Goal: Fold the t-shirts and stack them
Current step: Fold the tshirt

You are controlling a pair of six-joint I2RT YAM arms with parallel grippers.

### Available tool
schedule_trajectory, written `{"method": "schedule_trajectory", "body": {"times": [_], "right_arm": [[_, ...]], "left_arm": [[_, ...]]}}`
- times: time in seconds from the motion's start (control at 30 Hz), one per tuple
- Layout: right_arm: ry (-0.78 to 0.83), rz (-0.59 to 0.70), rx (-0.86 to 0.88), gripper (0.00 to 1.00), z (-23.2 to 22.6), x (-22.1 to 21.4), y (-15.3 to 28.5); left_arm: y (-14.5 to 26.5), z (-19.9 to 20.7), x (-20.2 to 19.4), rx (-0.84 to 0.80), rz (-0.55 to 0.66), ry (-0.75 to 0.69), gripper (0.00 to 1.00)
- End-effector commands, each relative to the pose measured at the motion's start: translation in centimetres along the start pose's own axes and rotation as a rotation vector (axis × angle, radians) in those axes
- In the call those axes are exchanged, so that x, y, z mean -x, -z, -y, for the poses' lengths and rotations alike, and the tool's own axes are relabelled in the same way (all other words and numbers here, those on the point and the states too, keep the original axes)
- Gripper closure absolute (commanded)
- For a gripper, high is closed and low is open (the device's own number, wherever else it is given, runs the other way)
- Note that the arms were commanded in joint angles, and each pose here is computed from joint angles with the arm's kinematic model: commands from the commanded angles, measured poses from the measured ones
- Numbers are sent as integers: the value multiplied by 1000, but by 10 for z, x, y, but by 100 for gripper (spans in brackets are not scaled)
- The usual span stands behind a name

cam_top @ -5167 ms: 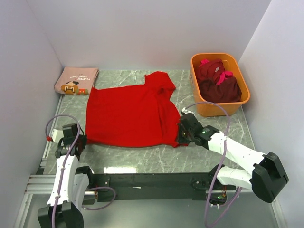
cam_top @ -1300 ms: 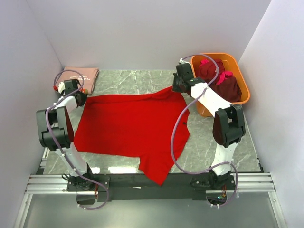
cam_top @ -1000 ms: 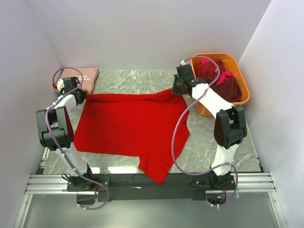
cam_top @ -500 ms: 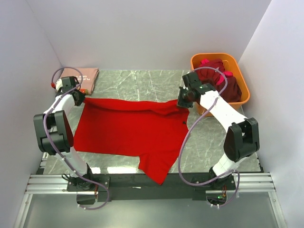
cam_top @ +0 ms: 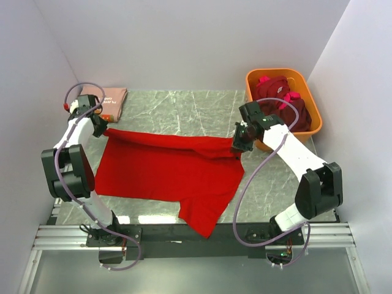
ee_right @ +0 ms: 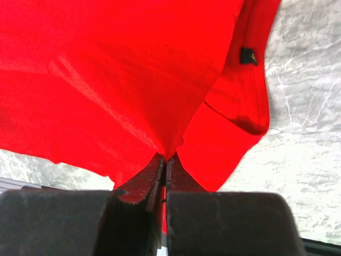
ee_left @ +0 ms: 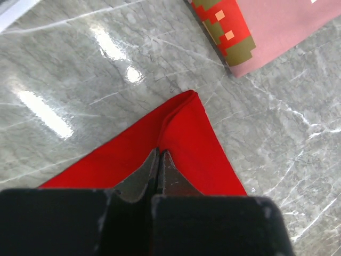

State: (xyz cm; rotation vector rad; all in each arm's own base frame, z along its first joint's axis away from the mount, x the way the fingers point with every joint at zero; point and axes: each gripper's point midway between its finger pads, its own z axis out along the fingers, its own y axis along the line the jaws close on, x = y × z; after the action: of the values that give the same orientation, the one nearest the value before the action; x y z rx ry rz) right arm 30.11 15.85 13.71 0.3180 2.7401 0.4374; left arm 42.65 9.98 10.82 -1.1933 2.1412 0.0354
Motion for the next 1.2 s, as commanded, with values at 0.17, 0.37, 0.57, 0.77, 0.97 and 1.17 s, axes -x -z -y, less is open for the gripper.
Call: {"method": "schedule_trajectory", "body": {"times": [0.17, 0.37, 0.57, 0.77, 0.97, 1.17], "right_arm": [[-48, -112, 3, 100, 19, -45, -12], [-31, -182, 4, 76, 33, -74, -34], [47, -96, -31, 29, 34, -51, -26], [103, 45, 95, 14, -10, -3, -22], [152, 112, 59, 13, -38, 29, -60], [128, 110, -185, 13, -4, 48, -102]], "left_arm": [[23, -20, 16, 75, 75, 0, 99], [16, -45, 0, 161, 60, -5, 75], [28, -49, 3, 165, 74, 14, 17], [47, -15, 8, -41, 86, 41, 1], [24, 16, -23, -156, -6, -32, 1], [4, 28, -55, -197, -83, -80, 1]]}}
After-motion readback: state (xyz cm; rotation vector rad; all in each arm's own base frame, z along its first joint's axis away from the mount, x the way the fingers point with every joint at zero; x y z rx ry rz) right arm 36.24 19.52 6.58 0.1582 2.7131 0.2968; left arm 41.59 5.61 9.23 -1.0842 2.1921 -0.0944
